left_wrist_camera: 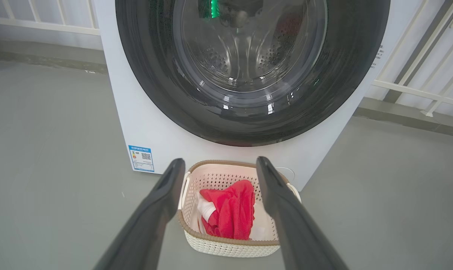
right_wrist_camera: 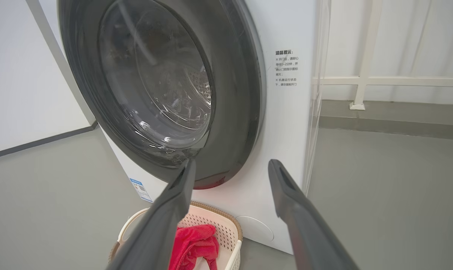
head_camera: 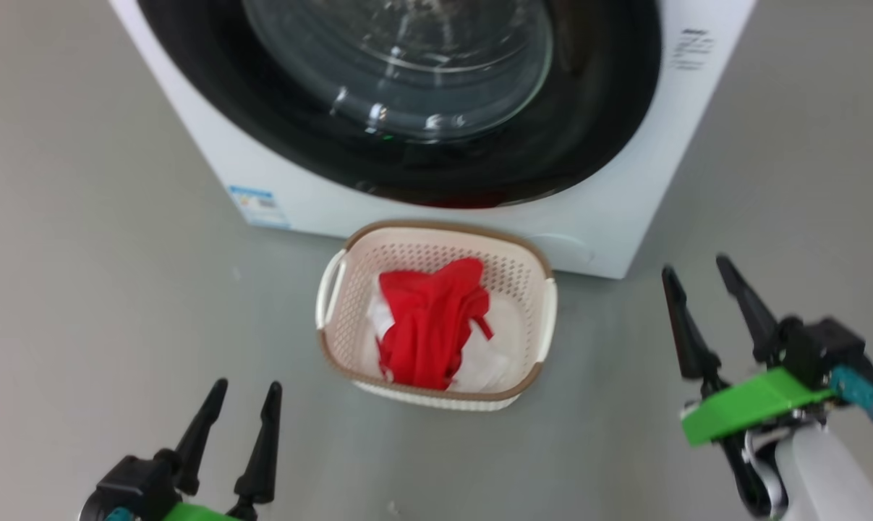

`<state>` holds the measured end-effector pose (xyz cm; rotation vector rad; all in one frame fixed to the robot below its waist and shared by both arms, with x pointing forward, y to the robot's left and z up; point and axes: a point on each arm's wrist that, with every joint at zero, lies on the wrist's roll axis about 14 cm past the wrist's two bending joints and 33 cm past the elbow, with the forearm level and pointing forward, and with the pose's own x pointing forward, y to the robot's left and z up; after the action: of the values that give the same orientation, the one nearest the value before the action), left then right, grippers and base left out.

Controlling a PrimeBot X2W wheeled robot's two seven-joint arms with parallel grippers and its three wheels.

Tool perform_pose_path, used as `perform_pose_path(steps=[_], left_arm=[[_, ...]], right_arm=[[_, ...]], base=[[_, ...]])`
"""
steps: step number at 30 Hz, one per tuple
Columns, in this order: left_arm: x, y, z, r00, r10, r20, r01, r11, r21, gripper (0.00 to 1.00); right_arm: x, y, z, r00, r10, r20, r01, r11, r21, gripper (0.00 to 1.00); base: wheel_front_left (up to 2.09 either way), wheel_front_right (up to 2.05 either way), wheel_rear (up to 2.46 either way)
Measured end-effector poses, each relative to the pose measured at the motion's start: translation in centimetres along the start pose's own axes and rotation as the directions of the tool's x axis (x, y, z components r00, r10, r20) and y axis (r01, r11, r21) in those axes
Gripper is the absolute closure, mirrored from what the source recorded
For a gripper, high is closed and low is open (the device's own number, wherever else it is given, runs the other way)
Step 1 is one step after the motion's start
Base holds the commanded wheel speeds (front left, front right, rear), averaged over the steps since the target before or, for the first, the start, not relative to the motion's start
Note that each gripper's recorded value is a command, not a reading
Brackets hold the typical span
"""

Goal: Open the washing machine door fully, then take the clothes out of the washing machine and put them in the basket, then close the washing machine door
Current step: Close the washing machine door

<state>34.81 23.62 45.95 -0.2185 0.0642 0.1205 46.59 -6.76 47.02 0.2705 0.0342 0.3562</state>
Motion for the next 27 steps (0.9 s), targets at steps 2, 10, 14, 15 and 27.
perform_pose_path(steps=[2,10,14,15,27], left_arm=[[-0.1,-0.3,-0.1,1.0,-0.015,-0.005,0.015,1.0,0.003,0.0],[-0.5,-1.4,-0.4,0.998,-0.065,-0.012,0.066,0.998,0.009,0.0],[-0.5,-2.0,-0.5,0.996,-0.09,-0.013,0.09,0.996,0.015,0.0],[-0.5,-2.2,-0.5,0.995,-0.096,-0.014,0.096,0.995,0.014,0.0],[-1.5,-3.0,-0.6,0.991,-0.13,-0.013,0.13,0.991,0.029,0.0]], right_arm=[[-1.4,-0.6,-0.1,1.0,-0.028,-0.007,0.028,1.0,0.001,0.0],[-6.9,-3.7,-0.5,0.988,-0.154,-0.031,0.154,0.988,-0.004,0.0],[-9.4,-5.2,-0.5,0.976,-0.216,-0.036,0.216,0.976,-0.011,0.0],[-10.0,-5.6,-0.6,0.972,-0.231,-0.037,0.23,0.973,-0.012,0.0],[-16.0,-7.8,-0.3,0.937,-0.349,-0.029,0.349,0.937,-0.017,0.0]], base=[[0.0,0.0,0.0],[0.0,0.0,0.0],[0.0,0.0,0.0],[0.0,0.0,0.0],[0.0,0.0,0.0]])
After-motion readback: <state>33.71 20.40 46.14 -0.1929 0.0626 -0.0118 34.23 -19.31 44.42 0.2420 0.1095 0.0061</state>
